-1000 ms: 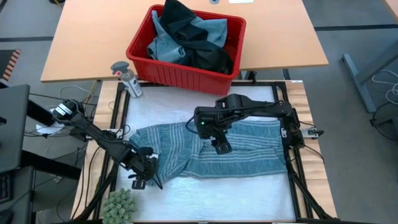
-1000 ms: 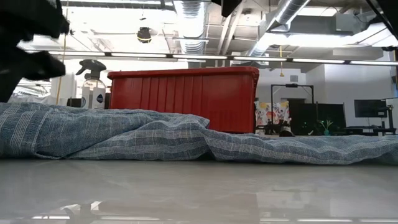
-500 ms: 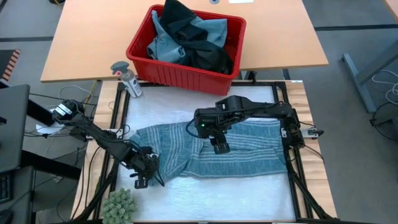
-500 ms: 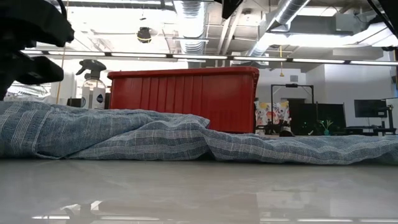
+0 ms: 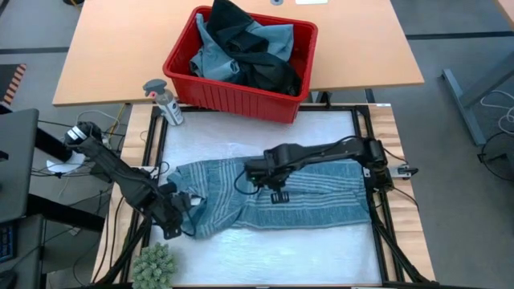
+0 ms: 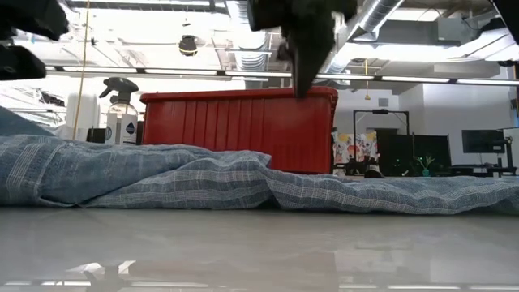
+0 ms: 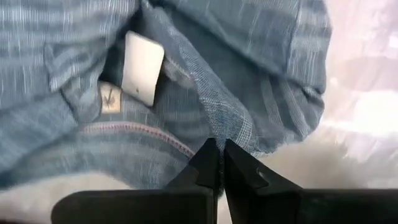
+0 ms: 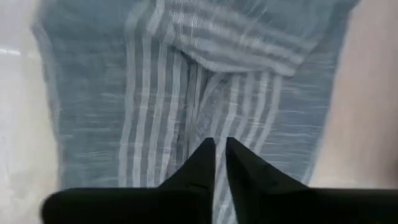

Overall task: Fold Laundry from Bin
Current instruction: Fold the light blue shirt

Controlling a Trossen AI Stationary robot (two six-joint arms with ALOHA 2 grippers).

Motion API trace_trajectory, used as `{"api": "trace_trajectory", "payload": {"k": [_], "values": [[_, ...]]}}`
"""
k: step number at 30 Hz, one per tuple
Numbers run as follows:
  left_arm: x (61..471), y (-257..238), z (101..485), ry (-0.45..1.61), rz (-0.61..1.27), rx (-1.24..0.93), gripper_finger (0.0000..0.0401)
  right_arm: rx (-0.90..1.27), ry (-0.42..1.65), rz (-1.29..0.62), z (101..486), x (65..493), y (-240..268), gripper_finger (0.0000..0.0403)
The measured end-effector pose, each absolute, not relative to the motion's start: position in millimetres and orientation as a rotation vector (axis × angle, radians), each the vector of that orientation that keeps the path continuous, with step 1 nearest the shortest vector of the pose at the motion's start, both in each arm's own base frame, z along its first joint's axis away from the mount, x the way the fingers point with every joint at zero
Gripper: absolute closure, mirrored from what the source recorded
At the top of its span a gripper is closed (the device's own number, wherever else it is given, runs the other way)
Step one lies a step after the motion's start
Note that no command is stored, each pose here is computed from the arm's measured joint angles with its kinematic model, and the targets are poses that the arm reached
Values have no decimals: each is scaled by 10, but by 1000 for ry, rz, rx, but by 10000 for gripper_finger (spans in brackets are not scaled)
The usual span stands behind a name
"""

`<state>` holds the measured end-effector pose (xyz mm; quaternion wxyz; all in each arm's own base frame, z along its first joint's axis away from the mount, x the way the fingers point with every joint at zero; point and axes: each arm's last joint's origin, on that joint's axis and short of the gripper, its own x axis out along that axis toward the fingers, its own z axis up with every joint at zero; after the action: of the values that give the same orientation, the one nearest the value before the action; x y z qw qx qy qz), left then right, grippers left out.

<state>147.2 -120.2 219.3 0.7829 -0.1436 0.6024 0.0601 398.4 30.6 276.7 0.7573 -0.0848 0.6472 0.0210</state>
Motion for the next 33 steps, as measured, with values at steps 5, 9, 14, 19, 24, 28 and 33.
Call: {"api": "trace_trajectory", "payload": {"k": [5, 9, 14, 19, 24, 28, 33], "values": [[1394, -1286, 2190, 1356, 94, -353, 401, -168, 1459, 52, 2360, 3960, 250, 386], [1315, -1326, 2183, 1412, 104, -374, 401, -153, 1470, 45, 2123, 3933, 186, 384], [1274, -1359, 2182, 1420, 128, -403, 401, -105, 1464, 15, 1909, 3905, 92, 353], [1271, -1345, 2179, 1425, 180, -443, 397, -61, 1415, 26, 1778, 3918, 19, 358], [1277, -1352, 2180, 1443, 211, -518, 363, -31, 1375, 34, 1689, 3925, -33, 380], [1271, -1362, 2181, 1469, 224, -568, 324, -13, 1396, 43, 1567, 3863, -54, 384], [1301, -1366, 2197, 1396, 293, -661, 288, -6, 1397, 41, 1502, 3824, -54, 363]]}}
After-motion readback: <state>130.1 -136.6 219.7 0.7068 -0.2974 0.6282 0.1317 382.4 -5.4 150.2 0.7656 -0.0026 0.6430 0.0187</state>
